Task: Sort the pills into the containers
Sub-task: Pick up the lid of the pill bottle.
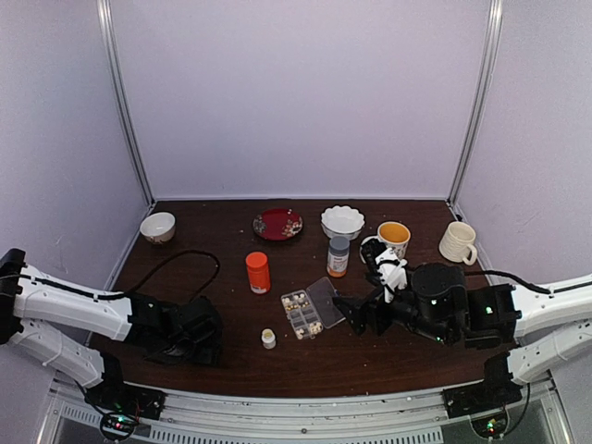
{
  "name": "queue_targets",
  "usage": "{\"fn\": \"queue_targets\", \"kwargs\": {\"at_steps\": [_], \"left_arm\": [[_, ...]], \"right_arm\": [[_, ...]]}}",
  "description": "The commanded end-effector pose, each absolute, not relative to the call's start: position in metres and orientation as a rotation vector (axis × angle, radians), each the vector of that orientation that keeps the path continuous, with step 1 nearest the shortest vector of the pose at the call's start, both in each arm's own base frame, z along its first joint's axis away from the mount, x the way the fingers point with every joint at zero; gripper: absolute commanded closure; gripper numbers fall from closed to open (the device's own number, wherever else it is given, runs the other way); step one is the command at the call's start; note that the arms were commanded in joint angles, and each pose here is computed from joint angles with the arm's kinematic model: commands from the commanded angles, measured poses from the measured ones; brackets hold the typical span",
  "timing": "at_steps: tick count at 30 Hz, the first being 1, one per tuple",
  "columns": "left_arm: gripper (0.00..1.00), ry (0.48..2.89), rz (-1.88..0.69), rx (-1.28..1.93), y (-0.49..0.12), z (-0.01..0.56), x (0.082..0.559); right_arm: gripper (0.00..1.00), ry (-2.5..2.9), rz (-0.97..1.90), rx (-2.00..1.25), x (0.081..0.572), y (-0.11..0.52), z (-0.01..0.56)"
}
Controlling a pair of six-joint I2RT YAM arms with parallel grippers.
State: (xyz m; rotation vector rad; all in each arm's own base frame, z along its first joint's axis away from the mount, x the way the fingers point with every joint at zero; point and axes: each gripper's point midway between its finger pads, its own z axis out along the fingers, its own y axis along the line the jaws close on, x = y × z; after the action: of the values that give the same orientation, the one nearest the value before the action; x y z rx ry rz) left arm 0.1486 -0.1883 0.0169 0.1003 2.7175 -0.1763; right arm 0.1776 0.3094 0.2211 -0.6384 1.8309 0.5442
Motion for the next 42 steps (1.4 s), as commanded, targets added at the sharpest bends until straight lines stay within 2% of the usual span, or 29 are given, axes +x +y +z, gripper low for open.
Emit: {"fn": "queue_targets", "kwargs": {"at_steps": [1, 5, 7, 9, 11, 25, 29, 33, 36, 40, 42], "left_arm": [[0.4, 2.779, -0.166, 0.163, -0.197, 0.01, 0.144], [0.59, 2.801, -0.125, 0.177, -0.196, 0.01, 0.143], [0.58, 2.811, -0.116, 0.173, -0.194, 0.012, 0.141], [0.45, 2.82, -0.116, 0.176, -0.192, 0.014, 0.139], [0.41, 2.826, -0.114, 0.179, -0.191, 0.016, 0.137], [0.7, 2.842, -0.11, 0.222, -0.198, 0.016, 0.137], [0.73, 2.829, -0.139, 0.242, -0.204, 0.031, 0.139], [0.76, 2.752, -0.41, 0.272, -0.238, 0.075, 0.143], [0.76, 2.635, -0.721, 0.279, -0.27, 0.126, 0.143], [0.74, 2.471, -1.067, 0.255, -0.295, 0.188, 0.138], [0.74, 2.4, -1.209, 0.257, -0.303, 0.214, 0.133]], "right_arm": [[0.11, 1.819, 0.573, -0.631, 0.178, 0.315, 0.231], [0.11, 1.82, 0.574, -0.627, 0.178, 0.315, 0.23], [0.11, 1.821, 0.575, -0.627, 0.178, 0.315, 0.23], [0.11, 1.819, 0.577, -0.627, 0.178, 0.315, 0.231], [0.11, 1.818, 0.575, -0.629, 0.178, 0.315, 0.23], [0.11, 1.818, 0.585, -0.631, 0.177, 0.315, 0.229], [0.11, 1.806, 0.591, -0.642, 0.175, 0.314, 0.231], [0.08, 1.764, 0.651, -0.707, 0.166, 0.322, 0.237], [0.06, 1.667, 0.78, -0.805, 0.148, 0.337, 0.254], [0.11, 1.493, 0.934, -0.949, 0.117, 0.352, 0.281], [0.12, 1.414, 0.92, -0.991, 0.11, 0.355, 0.291]]}}
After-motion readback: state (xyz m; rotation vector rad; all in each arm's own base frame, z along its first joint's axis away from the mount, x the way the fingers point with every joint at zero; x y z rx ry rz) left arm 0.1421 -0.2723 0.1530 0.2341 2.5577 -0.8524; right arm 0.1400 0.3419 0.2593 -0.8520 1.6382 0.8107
